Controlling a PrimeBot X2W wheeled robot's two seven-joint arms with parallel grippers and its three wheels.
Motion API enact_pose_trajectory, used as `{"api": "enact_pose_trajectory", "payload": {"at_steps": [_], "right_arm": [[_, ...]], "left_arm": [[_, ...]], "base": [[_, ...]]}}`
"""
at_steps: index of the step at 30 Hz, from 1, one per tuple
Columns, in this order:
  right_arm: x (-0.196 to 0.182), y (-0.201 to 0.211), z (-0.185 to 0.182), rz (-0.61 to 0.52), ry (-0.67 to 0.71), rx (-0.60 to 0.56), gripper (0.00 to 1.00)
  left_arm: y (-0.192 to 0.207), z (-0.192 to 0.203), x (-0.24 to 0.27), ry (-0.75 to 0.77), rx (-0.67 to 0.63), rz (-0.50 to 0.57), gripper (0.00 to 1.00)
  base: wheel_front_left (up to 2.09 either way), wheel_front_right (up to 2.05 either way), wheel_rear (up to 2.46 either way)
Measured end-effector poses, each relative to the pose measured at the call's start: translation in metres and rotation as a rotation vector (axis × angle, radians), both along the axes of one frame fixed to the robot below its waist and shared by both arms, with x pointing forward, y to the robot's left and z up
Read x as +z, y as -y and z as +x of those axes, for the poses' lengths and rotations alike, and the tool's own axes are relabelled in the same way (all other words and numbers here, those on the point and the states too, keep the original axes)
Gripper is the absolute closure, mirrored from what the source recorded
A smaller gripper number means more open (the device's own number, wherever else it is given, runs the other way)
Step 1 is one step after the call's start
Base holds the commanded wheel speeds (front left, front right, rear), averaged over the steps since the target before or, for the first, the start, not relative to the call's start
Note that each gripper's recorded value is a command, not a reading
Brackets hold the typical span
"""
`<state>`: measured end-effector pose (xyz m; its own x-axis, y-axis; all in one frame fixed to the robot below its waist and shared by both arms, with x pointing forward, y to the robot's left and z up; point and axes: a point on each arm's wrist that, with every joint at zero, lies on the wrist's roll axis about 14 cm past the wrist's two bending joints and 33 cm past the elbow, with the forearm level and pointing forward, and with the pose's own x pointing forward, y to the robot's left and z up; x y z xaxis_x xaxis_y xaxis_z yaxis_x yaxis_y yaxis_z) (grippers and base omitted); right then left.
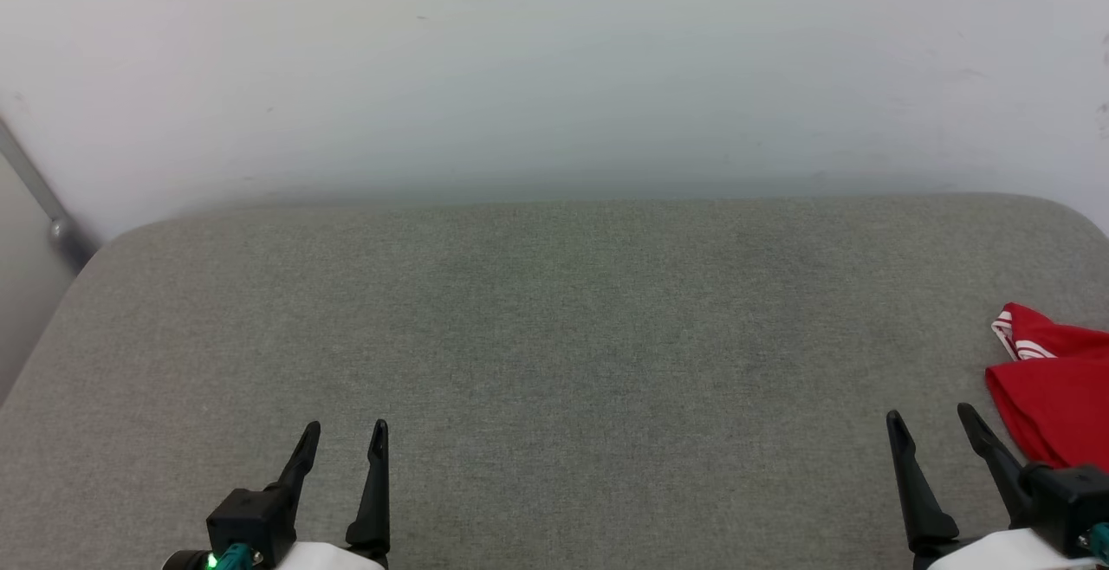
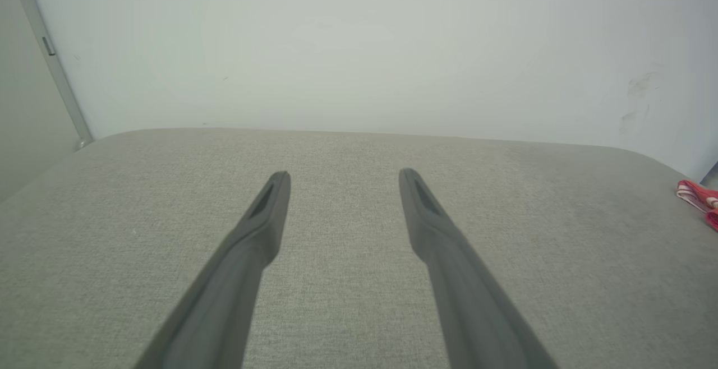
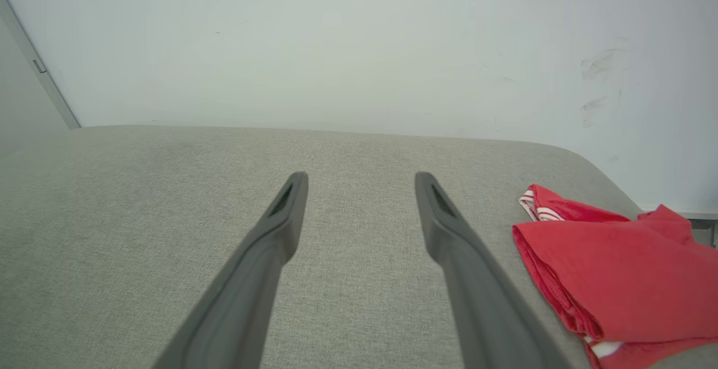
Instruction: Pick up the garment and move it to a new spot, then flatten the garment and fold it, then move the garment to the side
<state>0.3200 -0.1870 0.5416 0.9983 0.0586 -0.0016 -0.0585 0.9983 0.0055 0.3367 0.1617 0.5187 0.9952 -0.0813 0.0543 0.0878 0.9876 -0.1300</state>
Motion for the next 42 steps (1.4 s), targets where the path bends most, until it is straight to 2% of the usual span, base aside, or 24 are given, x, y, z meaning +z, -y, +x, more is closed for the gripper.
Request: {"api": "enact_pose_trajectory", "payload": {"at_steps": [7,8,14,28,42], "right_arm": [[-0.003,-0.004,0.001,0.011,-0.010,0.011,0.00],[-0.003,-0.004,0.001,0.011,-0.010,0.012,1.00],[-0.025,-0.004,-0.003,0.036,-0.078,0.010,1.00],[-0.031,-0.006,0.006,0.325,-0.095,0.017,1.00],[-0.031,-0.005,0.017,0.566,-0.090,0.016,1.00]], "left_arm": [[-0.001,0.000,-0.005,-0.018,0.000,0.000,0.00],[-0.001,0.000,-0.005,-0.017,-0.001,0.000,1.00],[0.002,-0.009,-0.031,-0.104,0.005,-0.026,1.00],[-0.007,0.001,-0.039,-0.189,0.045,-0.275,1.00],[-0.014,0.011,-0.039,-0.225,0.067,-0.493,1.00]], "base": [[0.00,0.00,0.00],[0.00,0.00,0.00],[0.00,0.00,0.00],[0.00,0.00,0.00],[0.00,0.00,0.00]]}}
